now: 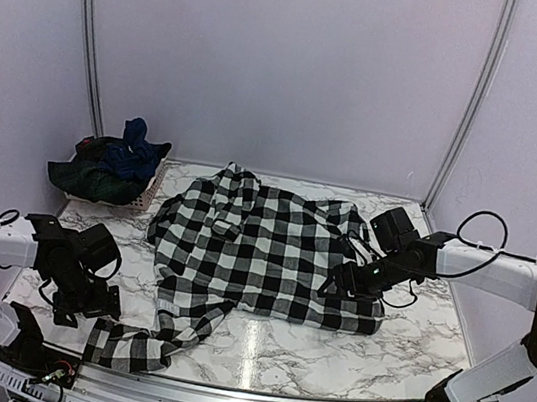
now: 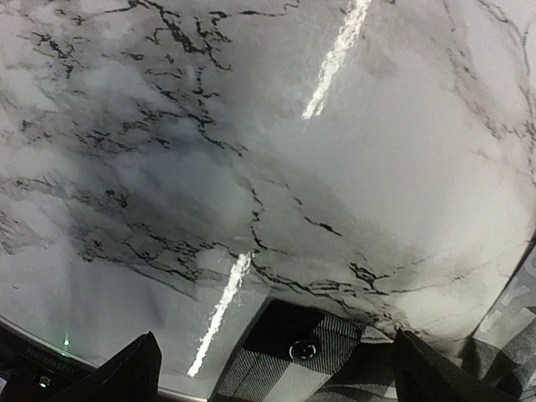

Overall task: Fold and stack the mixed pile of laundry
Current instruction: Pick up the flattened shirt from the center of the board.

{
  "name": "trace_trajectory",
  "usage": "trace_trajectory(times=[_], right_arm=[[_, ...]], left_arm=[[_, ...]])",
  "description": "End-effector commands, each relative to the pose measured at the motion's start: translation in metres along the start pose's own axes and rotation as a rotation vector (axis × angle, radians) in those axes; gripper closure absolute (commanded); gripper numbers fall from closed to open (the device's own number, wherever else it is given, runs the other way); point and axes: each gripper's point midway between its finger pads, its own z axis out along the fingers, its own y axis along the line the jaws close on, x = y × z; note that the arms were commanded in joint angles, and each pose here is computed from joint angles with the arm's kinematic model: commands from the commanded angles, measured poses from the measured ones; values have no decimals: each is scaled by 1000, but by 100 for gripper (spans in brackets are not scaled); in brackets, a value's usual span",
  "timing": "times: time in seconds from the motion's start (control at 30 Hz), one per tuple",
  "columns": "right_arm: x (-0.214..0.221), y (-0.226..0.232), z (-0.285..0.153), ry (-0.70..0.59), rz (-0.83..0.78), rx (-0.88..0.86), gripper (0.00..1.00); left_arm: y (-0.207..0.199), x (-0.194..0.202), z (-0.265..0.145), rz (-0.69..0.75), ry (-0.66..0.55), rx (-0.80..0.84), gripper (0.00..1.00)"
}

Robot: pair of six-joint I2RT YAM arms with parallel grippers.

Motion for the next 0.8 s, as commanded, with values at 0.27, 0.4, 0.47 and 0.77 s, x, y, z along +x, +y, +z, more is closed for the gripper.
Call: trace_trajectory(times=[0.27, 0.4, 0.47, 0.77], right_arm=[[-15, 13, -13, -42, -70, -9, 32], [-25, 19, -23, -82, -96, -19, 32], [-33, 24, -30, -112, -111, -33, 32], [-66, 67, -60, -252, -215, -195, 22]], left_arm=[[-29, -12, 35, 107, -2, -4, 55], [-78, -52, -12, 211, -184, 115, 96], [-105, -74, -49, 286, -298, 172, 100], [-223, -73, -196, 875, -691, 357, 100]])
